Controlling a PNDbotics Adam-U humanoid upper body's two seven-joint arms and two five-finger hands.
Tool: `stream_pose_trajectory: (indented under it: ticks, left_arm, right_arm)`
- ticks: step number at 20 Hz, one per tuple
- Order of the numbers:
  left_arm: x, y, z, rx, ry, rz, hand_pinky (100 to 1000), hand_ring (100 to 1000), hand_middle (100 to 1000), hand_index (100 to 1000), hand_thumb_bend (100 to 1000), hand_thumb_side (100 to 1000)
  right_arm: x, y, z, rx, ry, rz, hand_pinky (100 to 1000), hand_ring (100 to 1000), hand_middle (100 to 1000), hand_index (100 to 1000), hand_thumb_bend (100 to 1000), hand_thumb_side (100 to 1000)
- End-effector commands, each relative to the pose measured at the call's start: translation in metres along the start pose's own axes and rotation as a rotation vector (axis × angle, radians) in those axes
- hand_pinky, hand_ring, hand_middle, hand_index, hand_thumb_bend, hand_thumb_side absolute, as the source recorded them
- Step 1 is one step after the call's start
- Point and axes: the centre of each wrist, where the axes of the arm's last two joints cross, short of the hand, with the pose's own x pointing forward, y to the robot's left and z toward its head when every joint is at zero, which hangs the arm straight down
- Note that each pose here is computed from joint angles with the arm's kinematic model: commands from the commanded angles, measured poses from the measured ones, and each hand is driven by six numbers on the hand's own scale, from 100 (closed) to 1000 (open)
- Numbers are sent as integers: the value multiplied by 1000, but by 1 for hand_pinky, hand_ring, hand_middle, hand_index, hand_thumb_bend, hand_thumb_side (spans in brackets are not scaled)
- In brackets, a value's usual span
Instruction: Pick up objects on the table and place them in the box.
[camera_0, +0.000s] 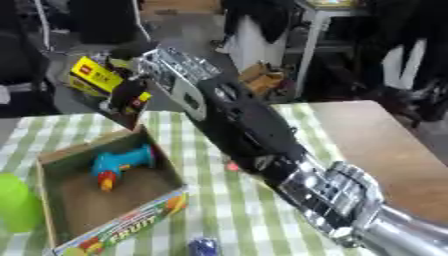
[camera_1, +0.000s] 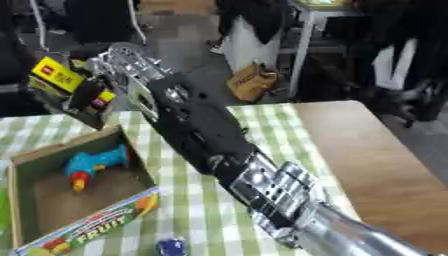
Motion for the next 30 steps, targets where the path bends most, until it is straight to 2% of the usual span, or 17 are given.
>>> stream_pose_trajectory:
  ticks: [1,6,19,21,23,25,27,28,29,30]
  left_arm:
    - [4,-6,-8,0,-35,31,875,898,892,900,100,1000]
    - [5,-9,-11,5,-49,48,875,898,892,901,100,1000]
    - [5,-11,-14,7,-68,56,874,900,891,901,100,1000]
    - [5,-11,-15,7,-70,55,874,900,891,901,100,1000]
    - [5,-11,-15,9,-72,55,874,900,891,901,100,1000]
    - [5,-11,-15,9,-72,54,874,900,891,901,100,1000]
    - [5,-11,-15,10,-72,53,874,900,891,901,100,1000]
    - [5,-11,-15,10,-72,53,874,900,891,901,100,1000]
    - [5,-11,-15,11,-72,53,874,900,891,902,100,1000]
    - [5,-11,-15,11,-72,52,875,900,891,902,100,1000]
  right_arm:
    - [3,4,-6,-45,11,18,100,325,270,446,200,547]
    - [11,30,-17,-47,-9,44,100,328,272,446,197,547]
    - [16,69,-27,-31,-96,100,100,350,301,466,200,557]
    - [15,71,-27,-35,-110,109,106,385,331,495,169,636]
    - [14,73,-28,-35,-122,115,106,385,331,495,169,636]
    - [13,74,-28,-28,-123,116,358,509,457,625,302,710]
    - [13,74,-28,-17,-134,111,638,661,605,728,390,817]
    - [13,74,-28,-4,-143,107,804,790,764,833,519,847]
    - [13,73,-28,8,-150,106,840,821,796,854,545,853]
    - [13,72,-28,17,-154,112,921,892,873,897,604,868]
